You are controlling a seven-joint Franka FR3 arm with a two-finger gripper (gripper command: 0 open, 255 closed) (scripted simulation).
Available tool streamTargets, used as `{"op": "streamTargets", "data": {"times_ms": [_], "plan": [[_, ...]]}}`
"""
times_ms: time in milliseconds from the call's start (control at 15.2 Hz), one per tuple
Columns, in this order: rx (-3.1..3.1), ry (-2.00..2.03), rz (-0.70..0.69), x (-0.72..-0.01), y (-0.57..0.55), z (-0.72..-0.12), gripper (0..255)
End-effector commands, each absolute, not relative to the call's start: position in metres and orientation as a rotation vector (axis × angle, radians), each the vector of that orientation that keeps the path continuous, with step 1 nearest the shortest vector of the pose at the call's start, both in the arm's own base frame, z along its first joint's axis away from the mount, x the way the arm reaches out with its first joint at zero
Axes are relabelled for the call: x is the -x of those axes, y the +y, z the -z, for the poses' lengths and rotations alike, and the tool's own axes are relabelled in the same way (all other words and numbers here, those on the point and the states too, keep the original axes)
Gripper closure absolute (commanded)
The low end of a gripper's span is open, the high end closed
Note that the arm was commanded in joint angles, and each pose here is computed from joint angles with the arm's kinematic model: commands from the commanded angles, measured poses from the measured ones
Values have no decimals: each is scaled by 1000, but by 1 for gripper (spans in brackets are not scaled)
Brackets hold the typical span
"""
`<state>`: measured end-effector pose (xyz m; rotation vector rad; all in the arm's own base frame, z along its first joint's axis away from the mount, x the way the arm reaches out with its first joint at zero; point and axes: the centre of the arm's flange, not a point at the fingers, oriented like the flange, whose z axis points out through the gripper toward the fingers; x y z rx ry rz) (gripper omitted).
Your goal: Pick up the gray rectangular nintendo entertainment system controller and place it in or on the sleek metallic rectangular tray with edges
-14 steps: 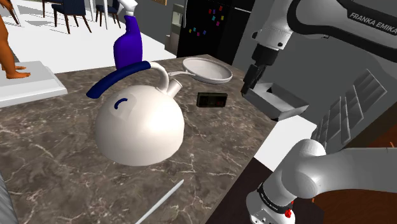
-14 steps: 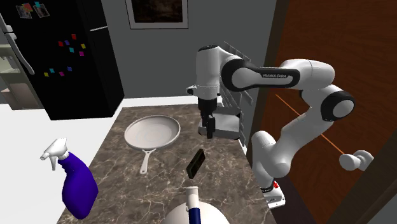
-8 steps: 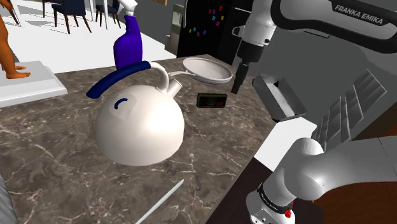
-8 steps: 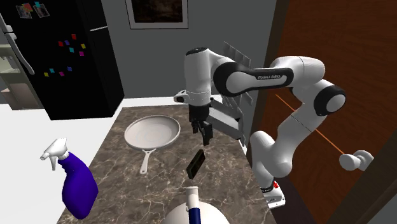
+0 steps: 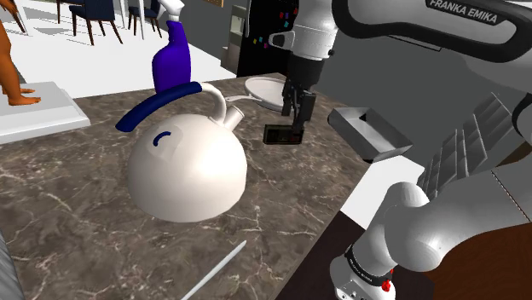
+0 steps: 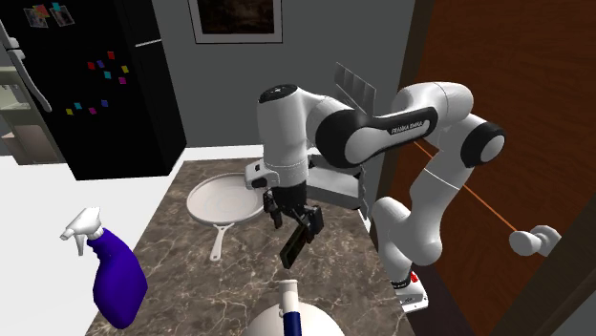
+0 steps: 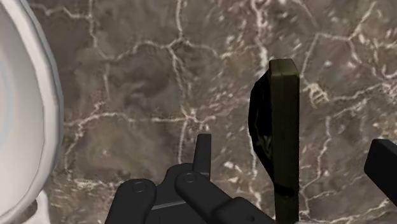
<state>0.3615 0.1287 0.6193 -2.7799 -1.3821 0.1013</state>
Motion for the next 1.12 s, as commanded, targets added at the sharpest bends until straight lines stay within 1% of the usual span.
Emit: {"op": "streamTargets", "data": {"times_ms": [0,330,858,924,1056], "plan": [[2764,-1416,-104,-361,132,-609,0],[2764,-1416,-104,-359,132,-580,0],[2764,-1416,-104,-359,132,-580,0],[2764,-1416,-104,-359,132,-580,255],[2764,-1416,-104,-359,132,-580,255]]}}
